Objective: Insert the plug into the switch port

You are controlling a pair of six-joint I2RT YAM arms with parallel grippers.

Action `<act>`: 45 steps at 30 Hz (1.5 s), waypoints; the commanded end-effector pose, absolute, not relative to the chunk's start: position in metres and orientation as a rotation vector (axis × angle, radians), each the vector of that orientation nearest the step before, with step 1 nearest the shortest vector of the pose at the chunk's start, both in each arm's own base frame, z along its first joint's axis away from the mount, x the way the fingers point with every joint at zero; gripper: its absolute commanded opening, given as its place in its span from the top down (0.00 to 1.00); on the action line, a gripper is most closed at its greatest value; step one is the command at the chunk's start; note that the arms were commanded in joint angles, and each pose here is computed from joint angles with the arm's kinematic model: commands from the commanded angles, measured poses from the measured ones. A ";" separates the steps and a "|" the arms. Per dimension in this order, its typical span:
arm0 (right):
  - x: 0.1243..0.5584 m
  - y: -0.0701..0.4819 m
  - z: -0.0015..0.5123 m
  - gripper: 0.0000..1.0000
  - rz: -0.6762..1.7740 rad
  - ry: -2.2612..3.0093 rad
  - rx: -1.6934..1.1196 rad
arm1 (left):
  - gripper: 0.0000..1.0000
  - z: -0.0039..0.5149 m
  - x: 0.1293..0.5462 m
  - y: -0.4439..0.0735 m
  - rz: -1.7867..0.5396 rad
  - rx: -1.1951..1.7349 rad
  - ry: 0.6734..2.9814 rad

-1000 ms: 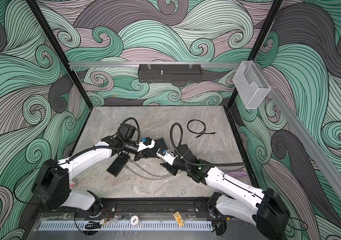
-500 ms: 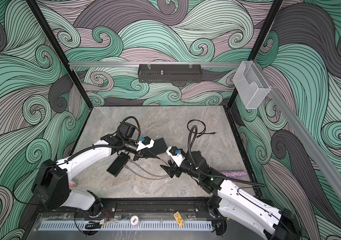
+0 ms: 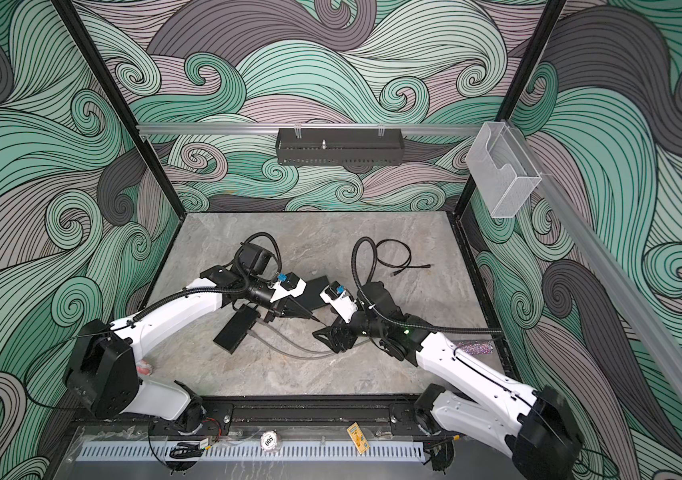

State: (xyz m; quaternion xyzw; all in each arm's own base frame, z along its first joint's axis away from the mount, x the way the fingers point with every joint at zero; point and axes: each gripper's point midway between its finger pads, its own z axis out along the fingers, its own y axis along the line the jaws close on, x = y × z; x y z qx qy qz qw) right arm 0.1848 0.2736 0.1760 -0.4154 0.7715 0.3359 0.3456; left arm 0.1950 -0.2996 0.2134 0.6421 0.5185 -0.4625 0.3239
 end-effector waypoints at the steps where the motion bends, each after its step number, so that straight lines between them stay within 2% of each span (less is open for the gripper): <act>1: 0.180 0.274 0.182 0.01 0.883 1.984 -1.118 | 0.99 0.225 0.190 -0.302 -1.228 1.698 1.325; 7: 0.181 0.265 0.199 0.02 0.841 1.879 -1.080 | 1.00 0.224 0.189 -0.303 -1.236 1.703 1.330; 8: 0.177 0.267 0.201 0.07 0.861 1.858 -1.104 | 1.00 0.223 0.189 -0.304 -1.238 1.705 1.333; 10: 0.170 0.270 0.201 0.25 0.887 1.840 -1.158 | 1.00 0.221 0.189 -0.304 -1.234 1.711 1.343; 11: 0.170 0.270 0.198 0.34 0.885 1.849 -1.174 | 0.99 0.220 0.189 -0.304 -1.232 1.715 1.347; 12: 0.171 0.271 0.195 0.49 0.881 1.862 -1.186 | 1.00 0.219 0.188 -0.305 -1.234 1.720 1.349; 14: 0.172 0.273 0.192 0.61 0.883 1.876 -1.199 | 1.00 0.219 0.186 -0.304 -1.238 1.726 1.349; 19: 0.175 0.276 0.191 0.63 0.879 1.878 -1.202 | 1.00 0.218 0.185 -0.305 -1.241 1.731 1.351; 23: 0.177 0.277 0.192 0.76 0.877 1.878 -1.196 | 1.00 0.218 0.185 -0.306 -1.241 1.733 1.350; 24: 0.177 0.278 0.193 0.76 0.877 1.879 -1.192 | 1.00 0.217 0.185 -0.306 -1.243 1.732 1.354; 34: 0.174 0.284 0.195 0.73 0.908 1.869 -1.219 | 1.00 0.216 0.185 -0.306 -1.246 1.735 1.360; 45: 0.172 0.287 0.197 0.76 0.927 1.860 -1.225 | 1.00 0.213 0.185 -0.308 -1.256 1.738 1.369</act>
